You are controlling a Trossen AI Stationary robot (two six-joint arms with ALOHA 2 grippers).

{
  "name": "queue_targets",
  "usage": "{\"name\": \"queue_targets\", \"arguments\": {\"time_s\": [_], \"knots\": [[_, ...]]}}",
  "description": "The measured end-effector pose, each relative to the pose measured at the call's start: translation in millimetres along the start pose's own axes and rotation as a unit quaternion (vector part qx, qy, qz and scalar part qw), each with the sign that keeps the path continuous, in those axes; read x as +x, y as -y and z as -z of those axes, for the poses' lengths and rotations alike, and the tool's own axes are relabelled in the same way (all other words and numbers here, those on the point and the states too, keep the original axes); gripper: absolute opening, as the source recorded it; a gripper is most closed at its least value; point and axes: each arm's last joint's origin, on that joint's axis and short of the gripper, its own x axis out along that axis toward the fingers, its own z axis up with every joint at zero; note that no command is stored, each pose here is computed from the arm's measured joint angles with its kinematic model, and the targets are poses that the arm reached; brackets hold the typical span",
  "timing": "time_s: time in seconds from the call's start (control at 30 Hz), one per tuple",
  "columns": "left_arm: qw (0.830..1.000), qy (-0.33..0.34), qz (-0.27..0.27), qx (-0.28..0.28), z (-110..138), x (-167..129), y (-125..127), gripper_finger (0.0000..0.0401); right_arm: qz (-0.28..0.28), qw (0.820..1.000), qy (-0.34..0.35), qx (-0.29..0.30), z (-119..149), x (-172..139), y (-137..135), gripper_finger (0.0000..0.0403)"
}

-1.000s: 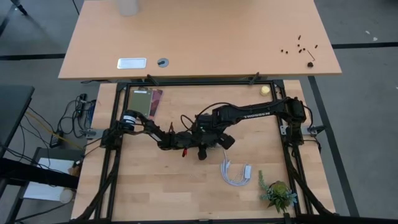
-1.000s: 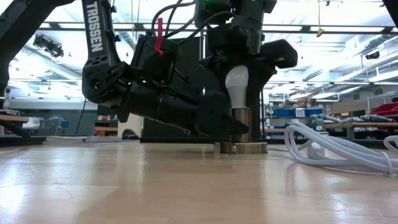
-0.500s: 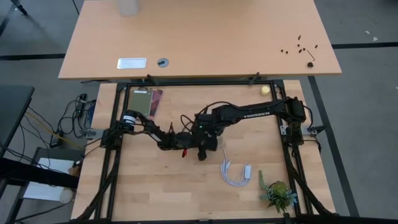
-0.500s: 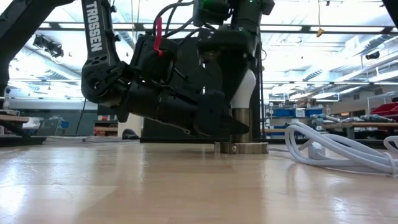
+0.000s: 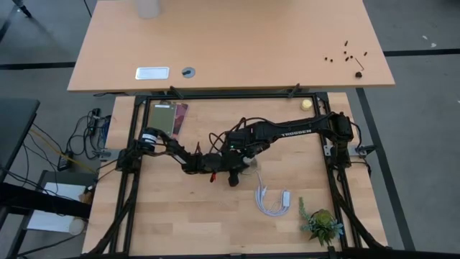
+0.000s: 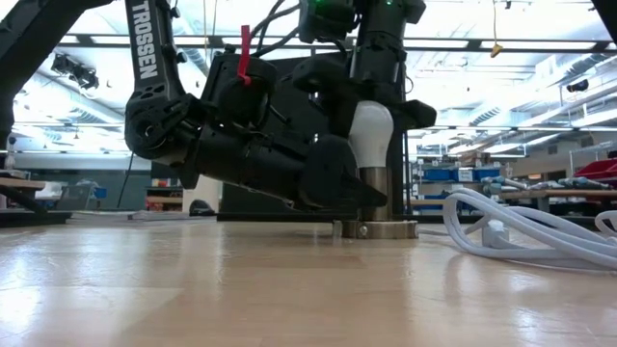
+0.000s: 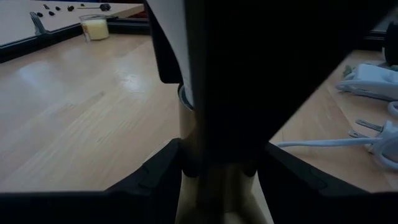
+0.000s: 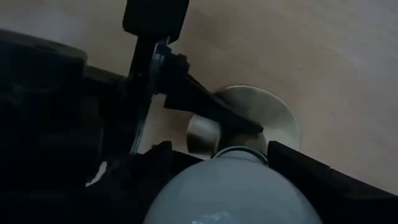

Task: Screw lightbulb
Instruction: Insert the white lightbulb into the desk lamp

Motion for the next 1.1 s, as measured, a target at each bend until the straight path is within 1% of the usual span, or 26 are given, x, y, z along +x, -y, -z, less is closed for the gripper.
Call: {"name": "queue_targets", "arguments": {"time_s": [0.1,0.2,0.4,0.53,0.6,0.8,1.1], "knots": [[1.0,0.0,0.0,0.001,0.3,-0.2,-0.1,0.0191,-0.001,1.0,0.001,0.01,-0.2,0.0,-0.3,0.0276],[1.0,0.0,0.0,0.002,0.2,-0.2,-0.2,0.0191,-0.005,1.0,-0.003,-0.01,-3.1,-0.3,1.1,0.0287],[1.0,-0.001,0.0,0.006,0.4,-0.2,-0.6,0.0191,-0.015,0.995,-0.029,-0.095,-6.1,-0.6,4.7,0.0327],[1.0,-0.001,0.001,0.006,0.4,-0.2,-0.7,0.0191,-0.015,0.985,-0.056,-0.163,-8.5,-1.2,10.7,0.0359],[1.0,-0.001,0.001,0.006,0.3,-0.1,-0.7,0.0191,-0.017,0.98,-0.071,-0.185,-10.0,-1.6,13.9,0.037],[1.0,0.0,0.0,0.005,0.0,0.0,-1.2,0.0191,-0.011,0.975,-0.092,-0.201,-16.8,-2.3,23.5,0.038],[1.0,0.001,-0.002,0.006,0.0,0.0,-1.5,0.0191,-0.011,0.971,-0.081,-0.223,-20.4,-8.2,20.0,0.0381]]}}
